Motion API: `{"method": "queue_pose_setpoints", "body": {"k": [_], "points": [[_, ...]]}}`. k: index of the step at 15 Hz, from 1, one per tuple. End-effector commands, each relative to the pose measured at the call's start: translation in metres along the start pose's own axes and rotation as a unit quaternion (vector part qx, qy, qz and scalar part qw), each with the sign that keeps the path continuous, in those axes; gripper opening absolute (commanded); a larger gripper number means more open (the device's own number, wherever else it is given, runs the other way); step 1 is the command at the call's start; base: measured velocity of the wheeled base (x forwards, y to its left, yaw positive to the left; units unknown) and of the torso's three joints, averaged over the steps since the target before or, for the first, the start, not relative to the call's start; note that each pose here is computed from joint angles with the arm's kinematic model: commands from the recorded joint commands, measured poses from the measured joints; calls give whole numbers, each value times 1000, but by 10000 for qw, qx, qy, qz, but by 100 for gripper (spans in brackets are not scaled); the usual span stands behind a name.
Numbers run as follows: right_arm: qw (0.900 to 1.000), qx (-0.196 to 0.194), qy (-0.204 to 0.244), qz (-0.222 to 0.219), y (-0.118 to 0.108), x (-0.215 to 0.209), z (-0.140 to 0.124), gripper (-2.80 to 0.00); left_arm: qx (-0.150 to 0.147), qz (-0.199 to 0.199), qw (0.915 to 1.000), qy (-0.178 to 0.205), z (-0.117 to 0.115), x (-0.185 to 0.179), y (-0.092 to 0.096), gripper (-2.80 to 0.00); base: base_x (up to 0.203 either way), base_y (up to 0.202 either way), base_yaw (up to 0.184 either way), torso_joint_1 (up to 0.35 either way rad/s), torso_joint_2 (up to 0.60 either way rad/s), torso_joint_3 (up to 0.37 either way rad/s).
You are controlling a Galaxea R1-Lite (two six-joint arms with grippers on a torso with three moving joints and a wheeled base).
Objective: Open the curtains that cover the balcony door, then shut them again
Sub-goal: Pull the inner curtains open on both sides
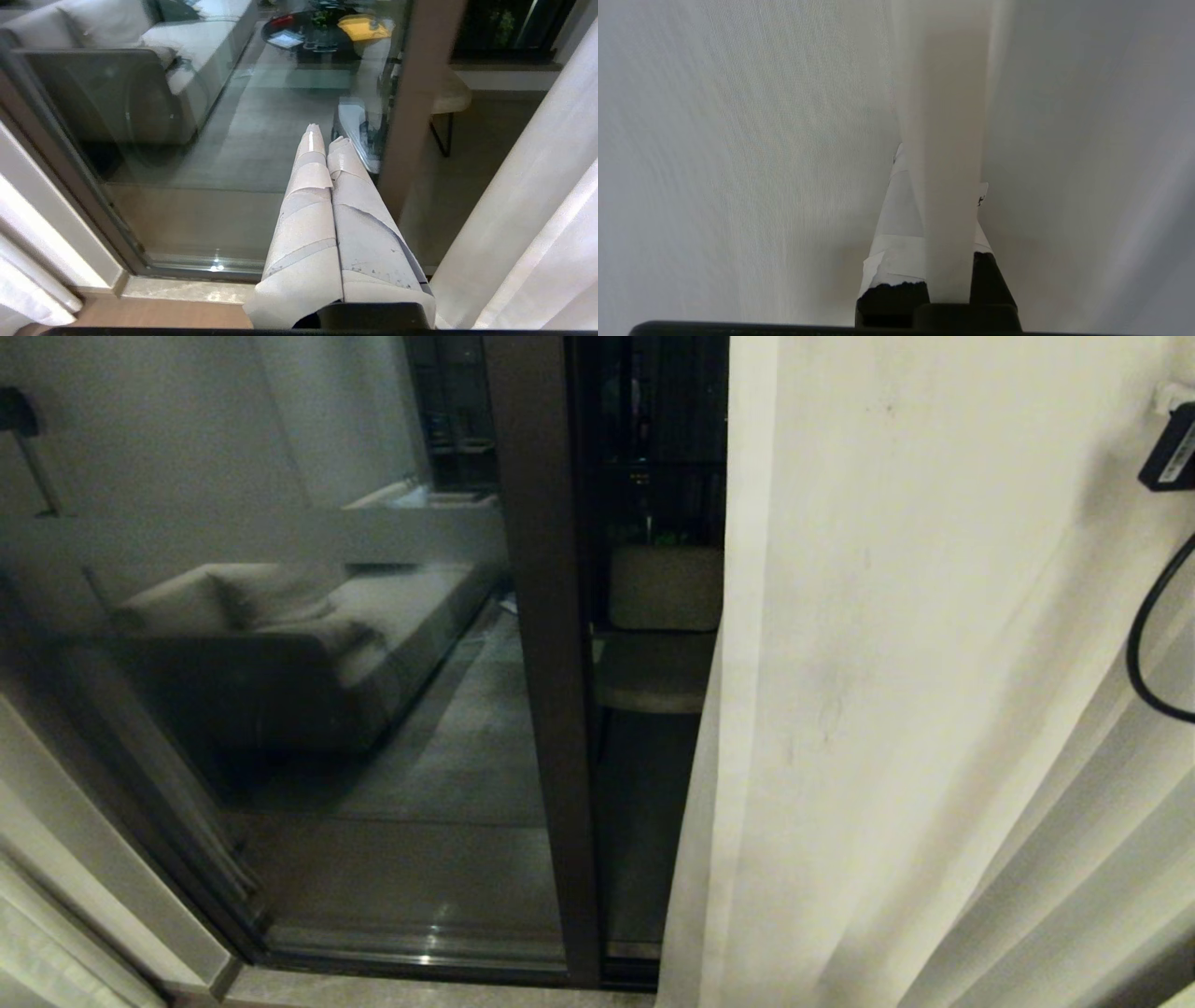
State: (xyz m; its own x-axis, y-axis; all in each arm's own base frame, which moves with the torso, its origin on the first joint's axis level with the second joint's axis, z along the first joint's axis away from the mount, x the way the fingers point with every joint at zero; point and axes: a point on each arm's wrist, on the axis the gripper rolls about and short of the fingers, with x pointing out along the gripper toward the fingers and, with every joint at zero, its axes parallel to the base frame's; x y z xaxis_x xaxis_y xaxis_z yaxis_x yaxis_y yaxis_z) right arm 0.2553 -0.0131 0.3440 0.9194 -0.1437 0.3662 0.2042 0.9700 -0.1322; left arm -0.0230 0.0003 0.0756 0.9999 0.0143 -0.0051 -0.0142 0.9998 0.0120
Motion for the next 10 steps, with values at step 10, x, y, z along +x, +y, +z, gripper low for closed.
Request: {"method": "queue_pose_setpoints", "body": {"k": [10], "points": [[10000, -14, -80, -38, -1, 0, 0, -280, -6, 2, 10000, -2, 0, 0, 0, -280, 0, -191, 1, 2, 2, 3]]}}
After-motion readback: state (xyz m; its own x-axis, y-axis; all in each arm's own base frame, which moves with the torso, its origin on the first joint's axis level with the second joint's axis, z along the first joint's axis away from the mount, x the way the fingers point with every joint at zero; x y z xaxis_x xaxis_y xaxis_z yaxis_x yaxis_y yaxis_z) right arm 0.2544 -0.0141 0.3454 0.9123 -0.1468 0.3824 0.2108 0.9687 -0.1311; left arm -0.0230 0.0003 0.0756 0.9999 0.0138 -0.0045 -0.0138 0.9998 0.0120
